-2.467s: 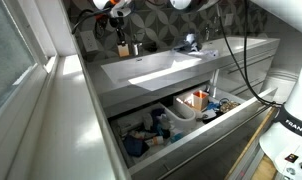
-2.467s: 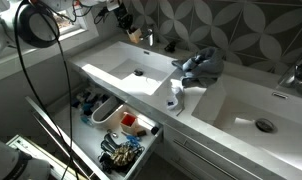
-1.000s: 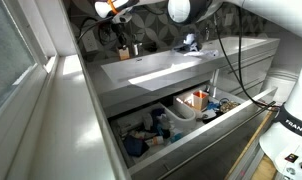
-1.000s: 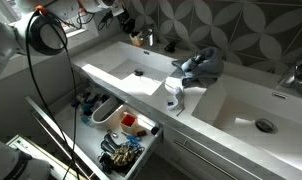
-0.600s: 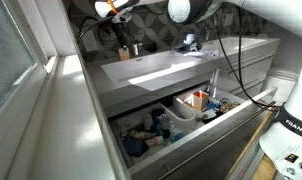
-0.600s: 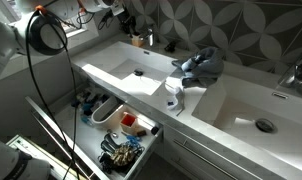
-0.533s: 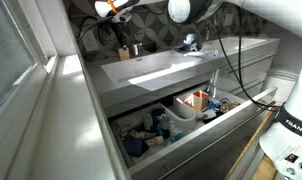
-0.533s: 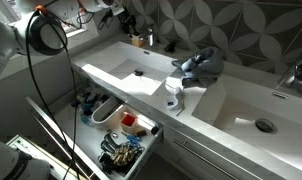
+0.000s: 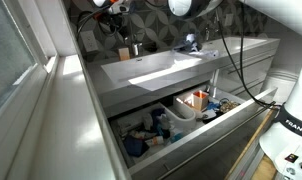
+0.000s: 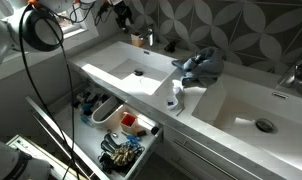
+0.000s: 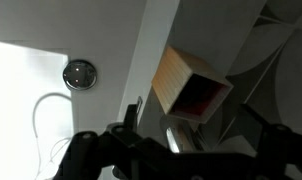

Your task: Pick up the orange and white box on the bathroom counter and put it next to the left tap on the bathroom counter

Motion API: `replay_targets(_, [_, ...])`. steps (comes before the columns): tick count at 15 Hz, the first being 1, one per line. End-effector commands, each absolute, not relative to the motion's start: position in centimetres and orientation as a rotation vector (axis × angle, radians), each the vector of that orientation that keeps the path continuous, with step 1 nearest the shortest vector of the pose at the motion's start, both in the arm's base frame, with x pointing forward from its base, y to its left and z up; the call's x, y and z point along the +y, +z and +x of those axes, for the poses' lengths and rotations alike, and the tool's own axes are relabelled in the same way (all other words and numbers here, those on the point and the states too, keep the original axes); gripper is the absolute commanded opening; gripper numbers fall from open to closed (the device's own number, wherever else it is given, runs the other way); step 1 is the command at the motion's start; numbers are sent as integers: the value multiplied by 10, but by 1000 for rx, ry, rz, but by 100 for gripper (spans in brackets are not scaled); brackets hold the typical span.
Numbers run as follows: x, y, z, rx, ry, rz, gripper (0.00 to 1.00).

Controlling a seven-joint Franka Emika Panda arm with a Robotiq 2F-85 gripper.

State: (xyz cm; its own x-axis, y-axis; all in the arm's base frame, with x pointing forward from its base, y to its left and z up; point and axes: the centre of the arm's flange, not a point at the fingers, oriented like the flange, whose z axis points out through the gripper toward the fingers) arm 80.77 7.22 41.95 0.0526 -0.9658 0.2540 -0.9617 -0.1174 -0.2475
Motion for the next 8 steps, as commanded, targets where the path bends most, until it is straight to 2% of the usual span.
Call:
replay_targets(1, [59, 453, 762, 1927, -467, -2522, 100])
replay_targets(8, [33, 498, 703, 1496, -308, -2948, 100])
